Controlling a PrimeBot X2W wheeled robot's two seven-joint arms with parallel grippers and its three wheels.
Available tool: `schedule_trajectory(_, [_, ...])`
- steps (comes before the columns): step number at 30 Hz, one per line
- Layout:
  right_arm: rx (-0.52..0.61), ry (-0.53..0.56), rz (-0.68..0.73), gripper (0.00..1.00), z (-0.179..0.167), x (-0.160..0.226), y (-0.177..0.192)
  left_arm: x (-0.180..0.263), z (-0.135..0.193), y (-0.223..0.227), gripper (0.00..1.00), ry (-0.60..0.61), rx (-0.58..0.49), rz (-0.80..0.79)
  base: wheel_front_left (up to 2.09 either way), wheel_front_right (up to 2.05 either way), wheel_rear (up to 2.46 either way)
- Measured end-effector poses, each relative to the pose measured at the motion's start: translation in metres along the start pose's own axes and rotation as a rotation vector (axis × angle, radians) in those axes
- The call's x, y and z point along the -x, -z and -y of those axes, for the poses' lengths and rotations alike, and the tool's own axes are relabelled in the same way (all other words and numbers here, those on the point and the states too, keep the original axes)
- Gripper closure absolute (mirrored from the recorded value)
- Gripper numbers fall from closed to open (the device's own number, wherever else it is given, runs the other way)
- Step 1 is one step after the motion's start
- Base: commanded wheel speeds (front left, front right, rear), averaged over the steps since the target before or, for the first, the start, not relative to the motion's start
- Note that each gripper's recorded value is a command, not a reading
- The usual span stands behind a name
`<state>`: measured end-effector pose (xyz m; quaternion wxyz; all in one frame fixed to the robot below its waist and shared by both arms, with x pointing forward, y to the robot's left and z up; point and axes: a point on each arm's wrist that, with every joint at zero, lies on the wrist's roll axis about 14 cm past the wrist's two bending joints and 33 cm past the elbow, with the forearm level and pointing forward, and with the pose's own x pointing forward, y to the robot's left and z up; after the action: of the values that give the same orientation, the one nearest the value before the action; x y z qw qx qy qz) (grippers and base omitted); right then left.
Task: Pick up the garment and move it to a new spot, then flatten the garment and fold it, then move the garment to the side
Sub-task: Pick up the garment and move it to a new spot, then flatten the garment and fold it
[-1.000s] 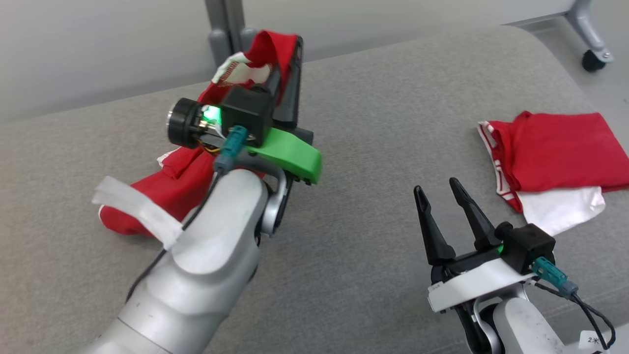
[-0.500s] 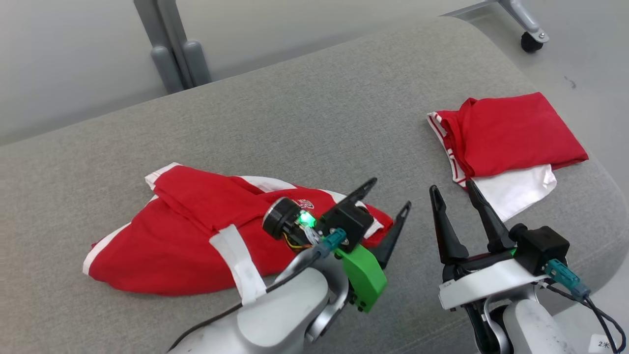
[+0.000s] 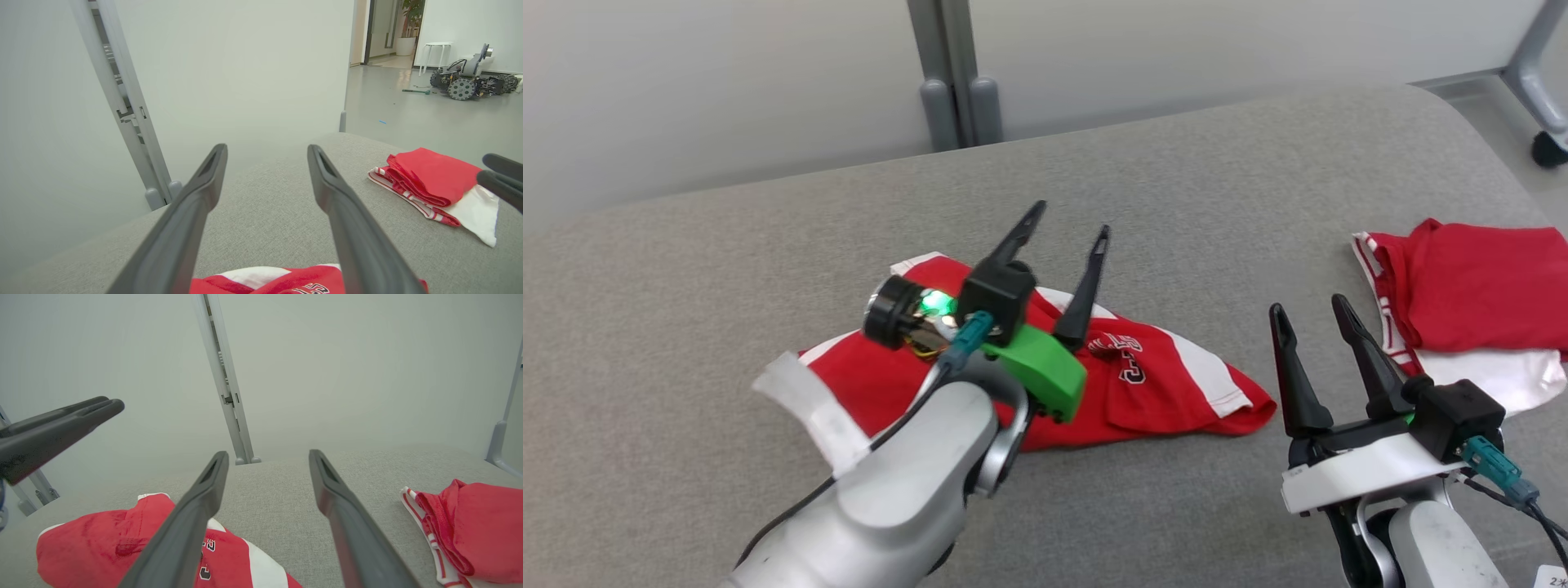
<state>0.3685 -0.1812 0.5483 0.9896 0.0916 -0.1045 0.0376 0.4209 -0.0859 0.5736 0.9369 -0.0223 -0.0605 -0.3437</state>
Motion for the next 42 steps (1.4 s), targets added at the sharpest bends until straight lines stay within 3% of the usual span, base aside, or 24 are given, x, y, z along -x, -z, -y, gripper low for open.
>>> schedule_trajectory(6, [0.007,-0.072,-0.006,0.00,-0.018,-0.005,0.003,0.053,-0.076,-0.004,0.00,-0.240,-0.016,0.035,0.00,0.00,0.00])
schedule_trajectory(11, [0.006,-0.114,-0.012,0.00,-0.030,-0.006,0.004,0.101,-0.103,0.000,0.00,-0.368,-0.016,0.048,0.00,0.00,0.00])
schedule_trajectory(20, [-0.006,-0.150,-0.039,0.00,-0.043,0.002,0.010,0.155,-0.104,0.018,0.00,-0.489,0.014,0.030,0.00,0.00,0.00])
schedule_trajectory(32, [-0.005,-0.182,-0.091,0.00,-0.052,-0.003,0.022,0.168,-0.110,0.030,0.00,-0.532,0.035,0.012,0.00,0.00,0.00])
schedule_trajectory(42, [0.060,-0.423,-0.228,0.00,-0.100,-0.056,0.045,0.175,-0.143,0.046,0.00,-0.616,0.032,-0.035,0.00,0.00,0.00])
